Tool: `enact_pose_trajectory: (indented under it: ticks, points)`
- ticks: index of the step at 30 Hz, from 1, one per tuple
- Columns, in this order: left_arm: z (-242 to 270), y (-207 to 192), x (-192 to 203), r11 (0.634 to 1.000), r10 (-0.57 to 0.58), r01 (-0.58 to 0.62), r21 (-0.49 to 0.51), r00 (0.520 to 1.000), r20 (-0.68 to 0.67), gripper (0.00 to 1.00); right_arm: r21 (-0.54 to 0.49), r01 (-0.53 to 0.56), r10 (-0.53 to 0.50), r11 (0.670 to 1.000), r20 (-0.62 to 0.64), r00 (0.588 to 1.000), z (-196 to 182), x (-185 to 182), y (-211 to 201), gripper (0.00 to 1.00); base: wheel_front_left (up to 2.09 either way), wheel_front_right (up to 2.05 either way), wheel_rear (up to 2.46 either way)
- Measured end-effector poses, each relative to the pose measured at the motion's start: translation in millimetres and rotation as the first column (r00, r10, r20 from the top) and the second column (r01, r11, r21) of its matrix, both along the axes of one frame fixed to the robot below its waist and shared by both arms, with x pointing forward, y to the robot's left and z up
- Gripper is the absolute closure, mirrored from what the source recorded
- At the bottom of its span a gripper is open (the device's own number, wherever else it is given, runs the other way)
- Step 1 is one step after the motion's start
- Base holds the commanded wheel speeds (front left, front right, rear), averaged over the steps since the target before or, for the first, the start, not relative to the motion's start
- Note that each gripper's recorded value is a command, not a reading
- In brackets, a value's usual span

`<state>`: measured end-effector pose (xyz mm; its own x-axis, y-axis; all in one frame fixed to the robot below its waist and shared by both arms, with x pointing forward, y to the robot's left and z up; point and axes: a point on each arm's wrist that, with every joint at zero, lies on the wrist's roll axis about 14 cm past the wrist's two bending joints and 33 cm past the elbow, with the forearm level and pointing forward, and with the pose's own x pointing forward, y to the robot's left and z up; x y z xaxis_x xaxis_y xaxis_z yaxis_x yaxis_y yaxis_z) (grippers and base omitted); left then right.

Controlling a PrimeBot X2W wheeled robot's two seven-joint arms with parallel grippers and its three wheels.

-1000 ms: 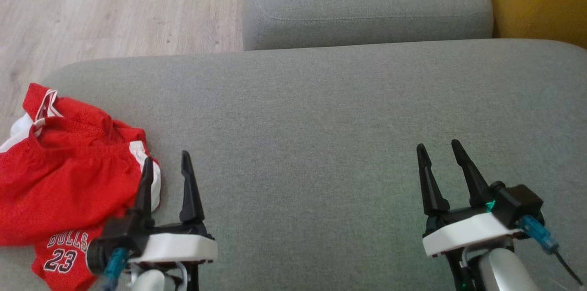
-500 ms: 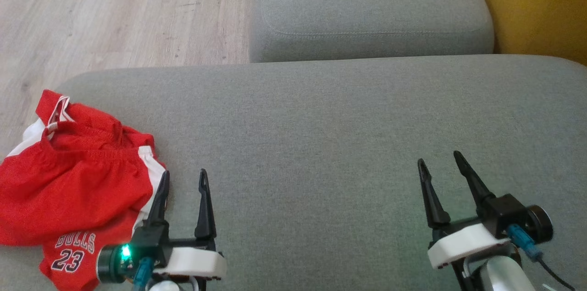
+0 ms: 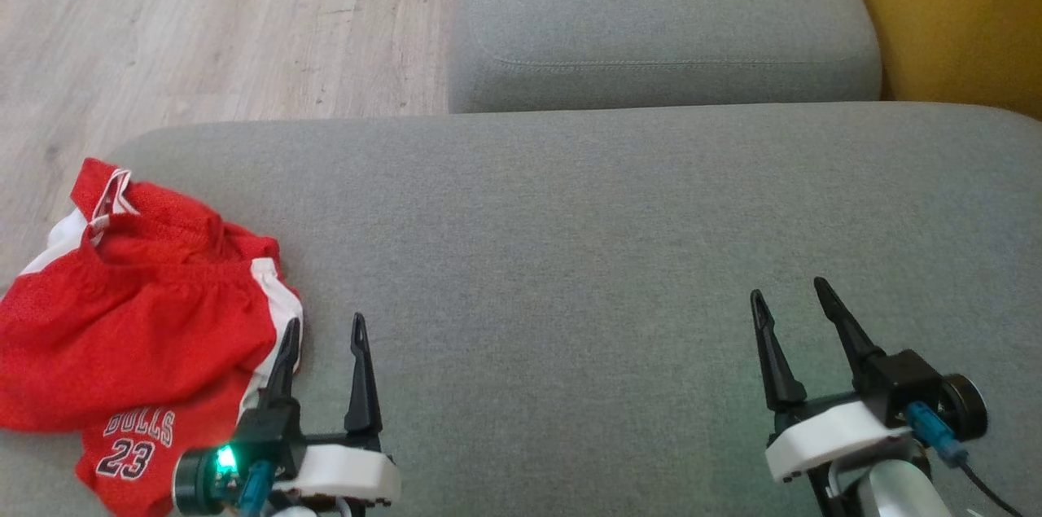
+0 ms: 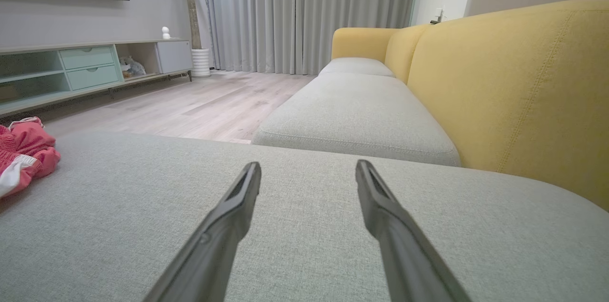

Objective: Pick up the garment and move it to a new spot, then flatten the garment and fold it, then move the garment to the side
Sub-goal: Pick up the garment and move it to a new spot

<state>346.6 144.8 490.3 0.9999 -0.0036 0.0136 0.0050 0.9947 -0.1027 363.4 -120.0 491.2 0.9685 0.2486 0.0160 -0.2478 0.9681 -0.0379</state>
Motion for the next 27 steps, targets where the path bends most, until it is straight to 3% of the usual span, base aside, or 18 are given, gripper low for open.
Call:
enact_pose_trajectory:
  ticks: [6,13,27]
  points:
    - [-12.3,12.9,-6.8,0.999,0.046,-0.045,0.007,0.998,-0.039,0.00,0.001,-0.026,0.026,1.000,-0.004,1.000,-0.9,4.1,8.9,0.00,0.00,0.00,0.00]
    - [-12.7,47.8,-21.3,0.984,0.176,-0.175,0.015,0.984,-0.039,0.00,0.012,-0.115,0.115,0.993,-0.018,0.993,-3.8,10.5,39.7,0.00,0.00,0.00,0.00]
    - [-17.5,124.3,-73.4,0.898,0.439,-0.439,0.017,0.897,-0.053,0.00,0.014,-0.342,0.343,0.939,-0.043,0.938,-11.4,20.5,121.3,0.00,0.00,0.00,0.00]
